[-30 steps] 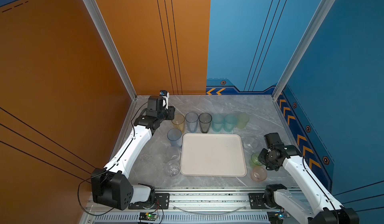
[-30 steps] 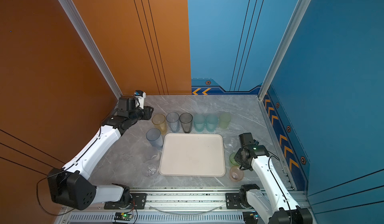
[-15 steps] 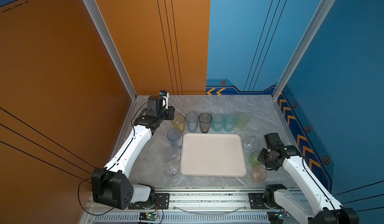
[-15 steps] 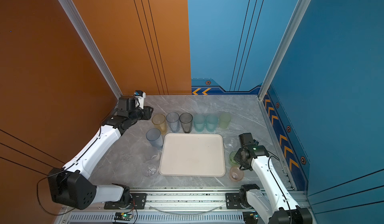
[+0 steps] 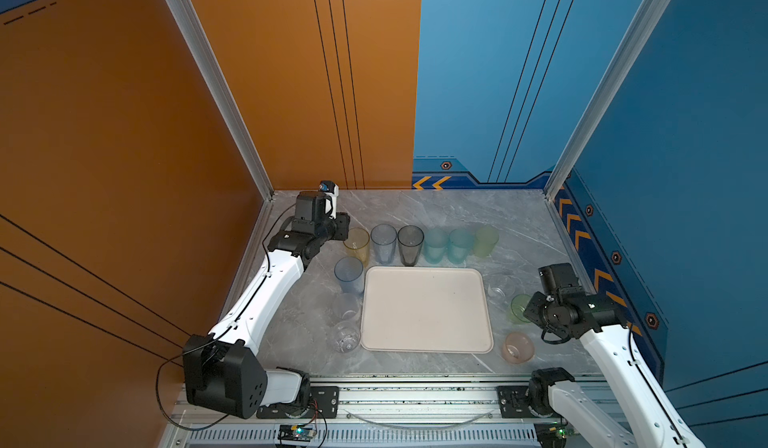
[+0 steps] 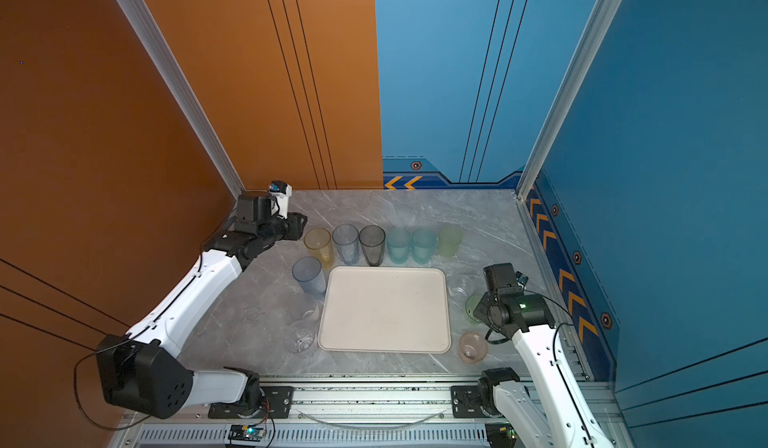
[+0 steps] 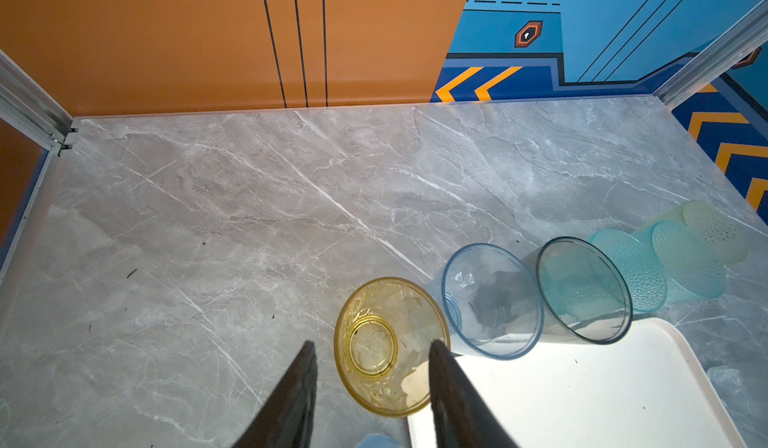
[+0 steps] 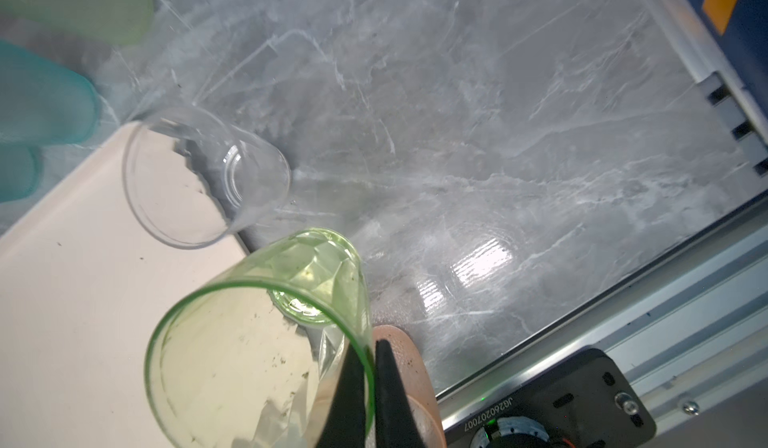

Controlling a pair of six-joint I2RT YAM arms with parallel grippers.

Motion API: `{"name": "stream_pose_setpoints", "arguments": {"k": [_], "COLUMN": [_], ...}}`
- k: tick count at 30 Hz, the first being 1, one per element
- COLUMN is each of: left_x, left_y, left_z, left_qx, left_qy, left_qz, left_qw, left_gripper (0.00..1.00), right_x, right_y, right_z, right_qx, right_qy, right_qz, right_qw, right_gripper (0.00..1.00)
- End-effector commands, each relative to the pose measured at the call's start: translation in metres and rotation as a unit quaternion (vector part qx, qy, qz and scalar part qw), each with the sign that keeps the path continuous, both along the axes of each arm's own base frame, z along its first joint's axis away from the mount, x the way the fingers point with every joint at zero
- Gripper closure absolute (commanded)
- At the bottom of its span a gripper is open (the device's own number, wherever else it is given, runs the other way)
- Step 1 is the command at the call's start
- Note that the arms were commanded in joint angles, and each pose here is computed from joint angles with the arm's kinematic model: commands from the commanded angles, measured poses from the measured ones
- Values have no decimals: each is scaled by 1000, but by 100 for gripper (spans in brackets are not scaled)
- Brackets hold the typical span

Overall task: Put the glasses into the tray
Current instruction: 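Close the right gripper on the green cup rim and lift it, then carry the green cup over the tray corner nearest the cup row with the right gripper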

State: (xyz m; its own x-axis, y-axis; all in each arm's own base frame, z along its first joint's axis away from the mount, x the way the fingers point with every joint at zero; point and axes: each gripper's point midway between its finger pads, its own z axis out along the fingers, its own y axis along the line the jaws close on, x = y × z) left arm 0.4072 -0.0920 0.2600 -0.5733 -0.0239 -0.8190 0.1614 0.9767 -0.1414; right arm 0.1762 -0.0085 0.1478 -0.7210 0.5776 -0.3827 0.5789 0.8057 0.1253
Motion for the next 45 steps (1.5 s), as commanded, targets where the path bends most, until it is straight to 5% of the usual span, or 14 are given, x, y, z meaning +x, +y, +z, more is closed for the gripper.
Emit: {"name": "stream_pose_setpoints", "arguments": {"k": [1, 8, 14, 18, 27, 45], "left_x": [2, -2, -11, -19, -29, -27], "left_y": [0, 6, 15, 21, 35, 44], "left_z": [10, 12, 9, 9, 6, 5], "left_qx": [-3, 4, 14, 19, 21, 19], "left_qy": [-6, -9, -6, -4, 4, 10], "left_qz": [-4, 9, 24, 32, 49, 54], "left_qw": [1000, 1000, 1000, 999, 999, 998], "left_gripper": [55, 55, 55, 55, 54, 54], "right_x": [-3, 45, 94, 113, 130, 157], "right_y": [-8, 33, 136, 222, 349, 403], "right_z": [29, 95, 123, 112, 53, -25], "right_qx": [-35, -51, -87, -95, -56, -45], "right_qy": [-15, -98, -128, -125, -92, -36], "right_qz": [4, 99, 270, 380, 499, 527], "right_qw": [999, 989, 950, 911, 860, 848], "right_gripper": [100, 100, 100, 100, 100, 100]}}
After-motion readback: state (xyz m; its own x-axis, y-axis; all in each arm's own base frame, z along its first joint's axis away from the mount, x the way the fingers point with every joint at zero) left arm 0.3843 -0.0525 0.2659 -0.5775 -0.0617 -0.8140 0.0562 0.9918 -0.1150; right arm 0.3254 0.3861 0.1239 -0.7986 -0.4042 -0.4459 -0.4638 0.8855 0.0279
